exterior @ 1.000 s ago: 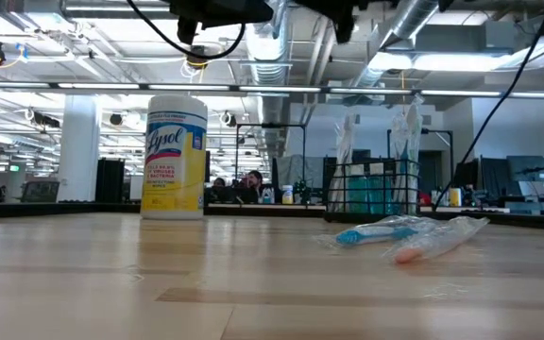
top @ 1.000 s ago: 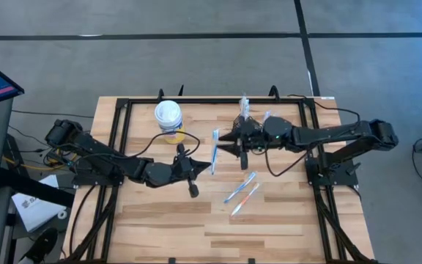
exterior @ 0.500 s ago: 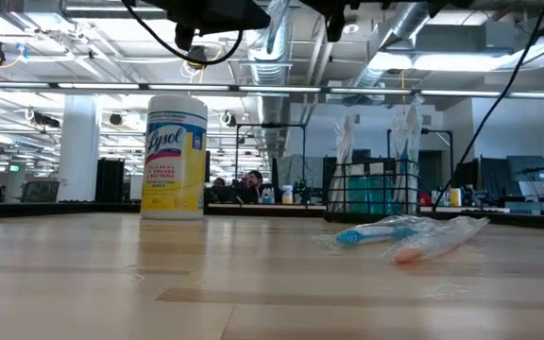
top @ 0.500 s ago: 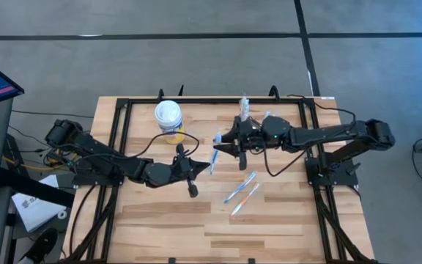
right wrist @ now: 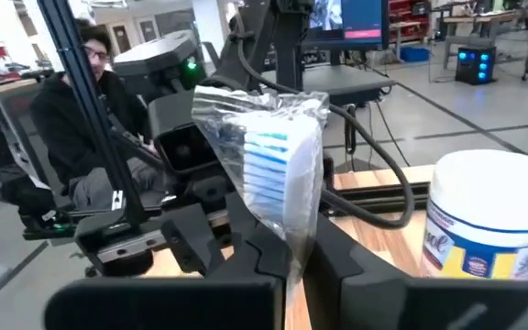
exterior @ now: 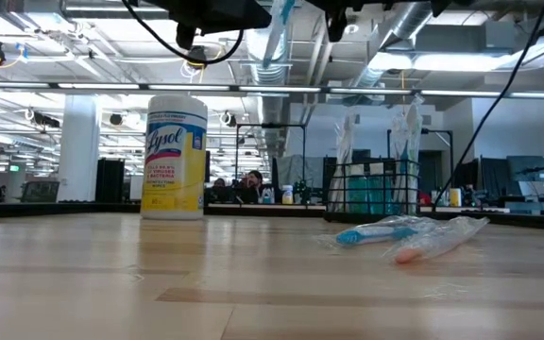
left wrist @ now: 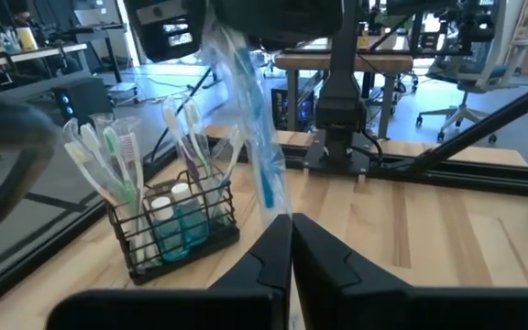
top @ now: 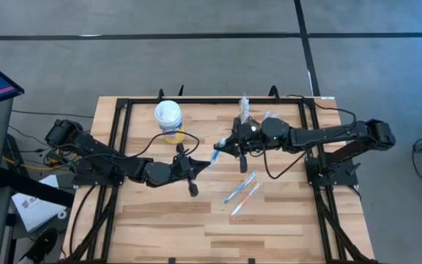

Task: Pick & Place toothbrushing station
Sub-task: Put the left blue toothbrush into the black wire organizer, then put the blue toothbrush into the black wire organizer

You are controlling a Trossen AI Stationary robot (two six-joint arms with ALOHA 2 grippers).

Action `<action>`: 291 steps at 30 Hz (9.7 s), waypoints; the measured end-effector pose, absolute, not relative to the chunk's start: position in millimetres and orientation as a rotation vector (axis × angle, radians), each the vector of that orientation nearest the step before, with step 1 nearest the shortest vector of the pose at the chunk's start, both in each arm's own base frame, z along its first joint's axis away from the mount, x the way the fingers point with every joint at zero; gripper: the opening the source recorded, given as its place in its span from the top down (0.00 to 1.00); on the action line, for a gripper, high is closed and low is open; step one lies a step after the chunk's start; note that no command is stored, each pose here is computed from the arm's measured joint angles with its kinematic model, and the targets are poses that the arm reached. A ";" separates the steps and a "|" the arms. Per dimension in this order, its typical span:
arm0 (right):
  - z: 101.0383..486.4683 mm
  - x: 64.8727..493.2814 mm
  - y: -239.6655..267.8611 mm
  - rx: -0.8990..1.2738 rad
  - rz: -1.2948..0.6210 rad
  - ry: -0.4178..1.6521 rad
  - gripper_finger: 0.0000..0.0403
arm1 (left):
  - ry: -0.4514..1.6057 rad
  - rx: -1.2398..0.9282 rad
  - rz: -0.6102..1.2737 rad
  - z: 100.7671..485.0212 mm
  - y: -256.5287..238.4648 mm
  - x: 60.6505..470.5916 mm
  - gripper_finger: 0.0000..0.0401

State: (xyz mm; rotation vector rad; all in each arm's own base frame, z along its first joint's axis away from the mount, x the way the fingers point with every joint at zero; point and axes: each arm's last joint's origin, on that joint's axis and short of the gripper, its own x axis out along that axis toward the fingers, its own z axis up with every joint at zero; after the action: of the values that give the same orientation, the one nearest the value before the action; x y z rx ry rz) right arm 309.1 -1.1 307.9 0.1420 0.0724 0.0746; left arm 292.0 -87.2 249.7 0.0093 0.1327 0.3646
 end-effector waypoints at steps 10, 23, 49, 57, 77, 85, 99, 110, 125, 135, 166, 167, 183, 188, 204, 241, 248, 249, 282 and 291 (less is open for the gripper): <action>319.0 287.6 -3.9 0.121 -0.014 0.133 0.99 | 0.132 0.041 0.431 254.1 -84.4 288.1 0.90; 320.5 229.5 -3.4 0.083 -0.318 0.235 0.99 | 0.185 -0.001 0.418 232.3 -79.2 271.9 0.85; 291.8 168.3 -23.0 0.052 -0.781 0.309 0.99 | 0.166 -0.013 0.417 233.4 -79.2 271.9 0.85; 289.6 166.2 -30.3 0.052 -0.824 0.334 0.99 | 0.166 -0.013 0.418 233.4 -79.2 271.9 0.84; 251.9 166.2 -45.0 0.115 -0.835 0.353 0.99 | 0.165 -0.013 0.418 233.5 -79.2 271.9 0.84; 258.3 161.6 -47.2 0.141 -0.817 0.291 0.99 | 0.165 -0.013 0.417 233.5 -79.2 271.9 0.85; 256.0 154.9 -45.8 0.145 -0.822 0.334 0.99 | 0.165 -0.013 0.417 233.5 -79.2 271.9 0.84; 244.3 165.9 -55.2 0.147 -0.850 0.406 0.99 | 0.166 -0.013 0.418 233.3 -79.1 271.9 0.84; 196.5 161.0 -59.5 0.224 -0.835 0.358 0.99 | 0.166 -0.013 0.418 233.3 -79.1 271.9 0.85; 192.5 159.9 -58.7 0.236 -0.792 0.339 0.91 | 0.166 -0.013 0.418 233.3 -79.1 271.9 0.85; 207.7 158.8 -57.1 0.223 -0.747 0.442 0.87 | 0.166 -0.013 0.417 233.3 -79.2 271.9 0.85; 208.1 159.0 -57.1 0.217 -0.745 0.440 0.87 | 0.166 -0.013 0.417 233.3 -79.2 271.9 0.84; 226.2 160.8 -57.2 0.180 -0.736 0.402 0.61 | 0.166 -0.013 0.418 233.3 -79.1 271.9 0.85; 243.3 161.3 -57.1 0.176 -0.736 0.415 0.59 | 0.166 -0.013 0.418 233.3 -79.1 271.9 0.84; 282.2 171.2 -22.2 0.177 -0.522 0.356 0.66 | 0.210 -0.050 0.241 221.7 -86.6 281.9 0.85; 240.4 202.6 45.3 0.209 -0.319 0.602 0.71 | 0.637 -0.171 0.039 136.4 -102.3 420.5 0.71; 241.2 202.1 45.2 0.210 -0.317 0.598 0.71 | 0.674 -0.164 0.065 126.7 -95.1 426.0 0.65; 241.2 202.1 45.2 0.209 -0.317 0.598 0.71 | 0.674 -0.165 0.070 126.8 -93.7 426.3 0.65; 241.2 202.5 45.3 0.209 -0.316 0.597 0.71 | 0.716 -0.192 0.117 100.3 -93.9 427.9 0.95; 241.1 202.5 45.3 0.208 -0.317 0.598 0.71 | 0.672 -0.123 0.214 110.9 -91.8 426.0 0.97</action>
State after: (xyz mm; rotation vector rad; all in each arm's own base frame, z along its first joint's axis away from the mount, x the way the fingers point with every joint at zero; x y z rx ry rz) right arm 202.5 45.3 241.1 0.2084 0.5977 -0.3165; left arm 426.0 -91.8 110.9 -0.1228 0.6722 0.2141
